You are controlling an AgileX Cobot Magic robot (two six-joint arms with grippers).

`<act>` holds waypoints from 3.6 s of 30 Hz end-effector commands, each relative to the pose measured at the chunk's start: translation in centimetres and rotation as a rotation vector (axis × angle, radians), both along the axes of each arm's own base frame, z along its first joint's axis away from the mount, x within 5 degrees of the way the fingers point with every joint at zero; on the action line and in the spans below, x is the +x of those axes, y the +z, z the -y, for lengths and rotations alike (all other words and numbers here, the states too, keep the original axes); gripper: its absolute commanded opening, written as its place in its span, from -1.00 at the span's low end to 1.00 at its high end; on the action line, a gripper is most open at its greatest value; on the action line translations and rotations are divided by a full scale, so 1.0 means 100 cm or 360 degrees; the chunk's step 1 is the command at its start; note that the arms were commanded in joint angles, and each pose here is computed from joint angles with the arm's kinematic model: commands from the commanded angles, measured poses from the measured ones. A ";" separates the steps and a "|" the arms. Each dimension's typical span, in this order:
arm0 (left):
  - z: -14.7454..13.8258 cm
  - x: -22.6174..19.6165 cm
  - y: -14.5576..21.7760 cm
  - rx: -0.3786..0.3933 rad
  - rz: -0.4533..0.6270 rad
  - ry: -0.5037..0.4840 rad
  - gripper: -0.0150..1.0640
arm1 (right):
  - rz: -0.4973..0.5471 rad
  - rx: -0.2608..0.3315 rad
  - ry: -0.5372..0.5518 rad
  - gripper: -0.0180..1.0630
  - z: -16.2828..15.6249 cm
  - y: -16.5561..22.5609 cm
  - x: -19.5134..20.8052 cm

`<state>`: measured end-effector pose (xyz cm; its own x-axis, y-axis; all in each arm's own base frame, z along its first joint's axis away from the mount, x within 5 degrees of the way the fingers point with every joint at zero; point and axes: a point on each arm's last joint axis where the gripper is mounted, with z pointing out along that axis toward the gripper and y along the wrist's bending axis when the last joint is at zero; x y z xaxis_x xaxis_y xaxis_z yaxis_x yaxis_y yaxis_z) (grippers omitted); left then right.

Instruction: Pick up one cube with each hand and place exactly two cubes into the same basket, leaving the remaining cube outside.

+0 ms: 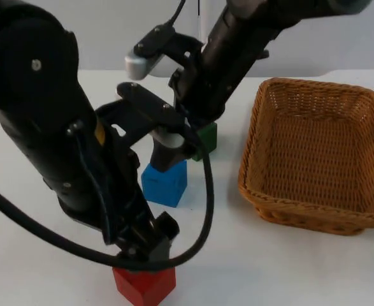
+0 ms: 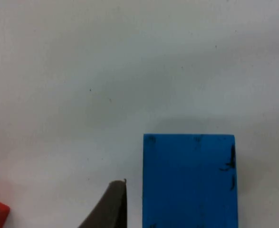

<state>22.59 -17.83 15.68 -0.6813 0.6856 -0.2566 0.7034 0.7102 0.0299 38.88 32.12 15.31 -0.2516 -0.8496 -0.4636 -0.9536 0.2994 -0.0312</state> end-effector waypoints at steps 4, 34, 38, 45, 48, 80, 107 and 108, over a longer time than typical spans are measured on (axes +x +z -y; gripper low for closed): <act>0.006 0.003 -0.004 -0.0050 0.0009 0.0034 0.97 | -0.0006 -0.0004 0.0016 0.98 -0.004 -0.014 0.001; 0.013 0.010 -0.051 -0.0021 -0.0095 0.0091 0.97 | -0.0087 0.0010 -0.0021 0.98 -0.008 -0.046 0.002; 0.014 0.010 -0.057 -0.0027 -0.0106 0.0102 0.97 | -0.0091 0.0001 -0.0010 0.98 -0.008 -0.049 0.002; 0.015 0.010 -0.060 -0.0026 -0.0105 0.0102 0.97 | -0.0086 -0.0001 -0.0013 0.98 -0.008 -0.055 0.003; 0.015 0.011 -0.059 -0.0034 -0.0093 0.0098 0.97 | -0.0085 -0.0002 -0.0010 0.98 -0.008 -0.055 0.003; 0.015 0.010 -0.060 -0.0033 -0.0118 0.0117 -0.79 | -0.0077 -0.0004 0.0008 -0.97 -0.008 -0.045 0.001; 0.006 -0.003 0.014 -0.0160 0.0015 0.0104 -0.98 | 0.0269 0.0261 0.0001 -0.97 0.015 0.135 -0.026; 0.004 -0.005 0.023 -0.0188 0.0046 0.0101 -0.98 | 0.0277 0.0251 -0.0014 -0.97 0.017 0.140 -0.028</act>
